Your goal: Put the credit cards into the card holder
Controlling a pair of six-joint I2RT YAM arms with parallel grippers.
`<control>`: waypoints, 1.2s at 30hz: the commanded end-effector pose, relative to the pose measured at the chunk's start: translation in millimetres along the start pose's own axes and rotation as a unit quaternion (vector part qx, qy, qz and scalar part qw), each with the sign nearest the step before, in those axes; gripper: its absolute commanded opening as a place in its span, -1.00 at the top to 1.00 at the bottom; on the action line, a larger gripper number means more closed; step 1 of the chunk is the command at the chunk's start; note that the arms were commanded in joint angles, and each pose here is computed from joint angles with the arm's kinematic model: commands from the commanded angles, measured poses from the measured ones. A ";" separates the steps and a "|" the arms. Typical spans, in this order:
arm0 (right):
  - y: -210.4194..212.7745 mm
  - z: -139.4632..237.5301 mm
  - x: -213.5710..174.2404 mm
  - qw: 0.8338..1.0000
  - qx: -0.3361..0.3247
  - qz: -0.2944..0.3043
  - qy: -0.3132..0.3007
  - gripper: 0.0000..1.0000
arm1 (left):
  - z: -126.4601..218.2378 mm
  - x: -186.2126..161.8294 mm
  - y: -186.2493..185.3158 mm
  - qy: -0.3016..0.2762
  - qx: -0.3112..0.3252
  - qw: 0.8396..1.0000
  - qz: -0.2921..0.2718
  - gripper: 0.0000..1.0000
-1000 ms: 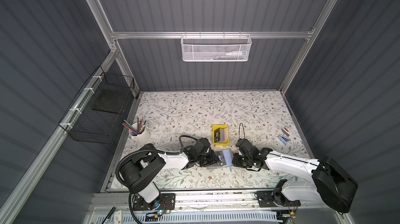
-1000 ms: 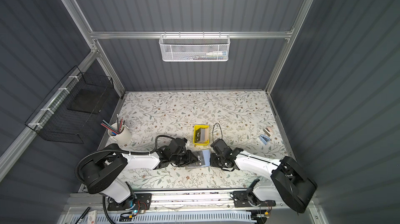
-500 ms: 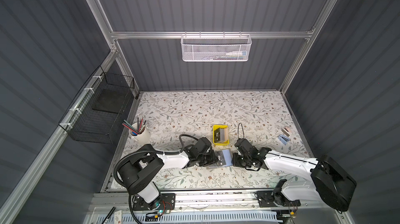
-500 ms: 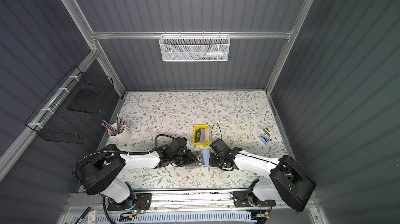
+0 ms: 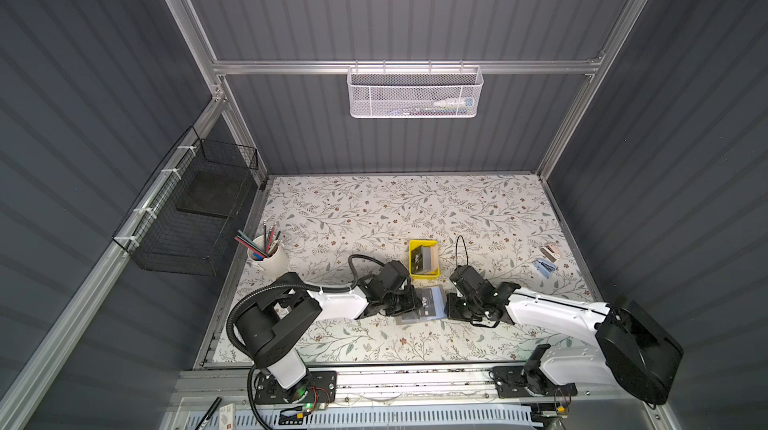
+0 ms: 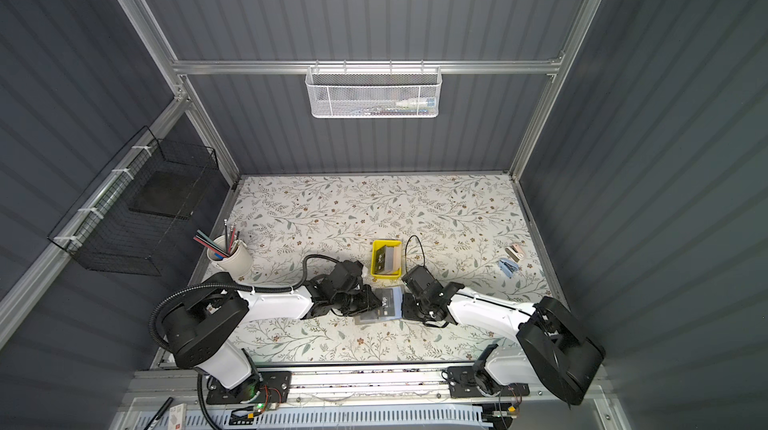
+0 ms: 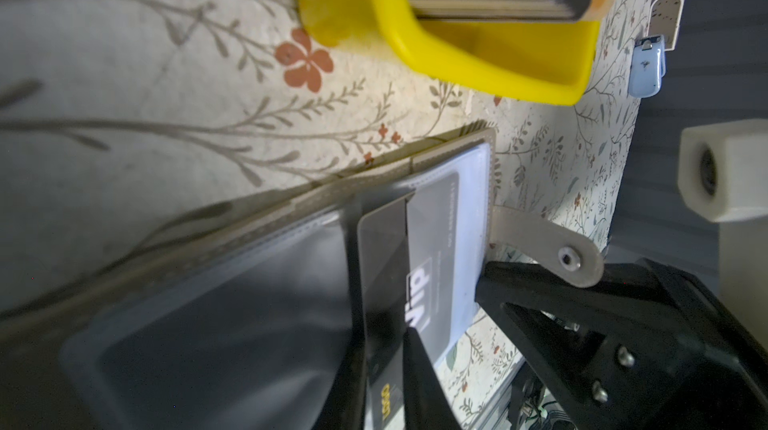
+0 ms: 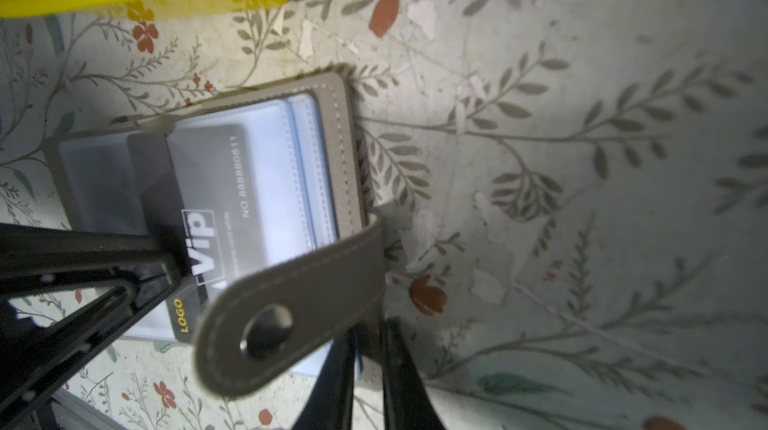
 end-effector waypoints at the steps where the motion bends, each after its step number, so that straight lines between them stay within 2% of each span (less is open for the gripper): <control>1: -24.8 -9.3 -30.3 0.997 -0.057 -0.001 0.059 0.68 | -7.4 -3.7 -1.2 0.010 0.002 1.000 -0.008 0.66; 12: -19.6 -10.0 -29.6 0.997 -0.045 0.002 0.055 0.68 | -13.6 -12.0 -11.5 0.018 -0.009 1.000 -0.015 0.71; 23: -16.5 -5.3 -27.3 0.999 -0.036 -0.003 0.039 0.68 | -7.6 -10.7 -0.2 0.002 0.025 0.999 -0.024 0.65; 36: -11.4 1.4 -23.8 1.000 -0.015 -0.006 0.019 0.63 | 8.5 -10.2 -2.2 -0.013 0.035 0.999 -0.036 0.58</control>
Point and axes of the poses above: each gripper's point midway between its finger pads, its own z axis back along the fingers, its own y axis along the line the jaws close on, x = y × z, the point moved 3 cm from there along z, back along the fingers, and after that the axes turned 11 degrees about z, right-handed, at the moved point
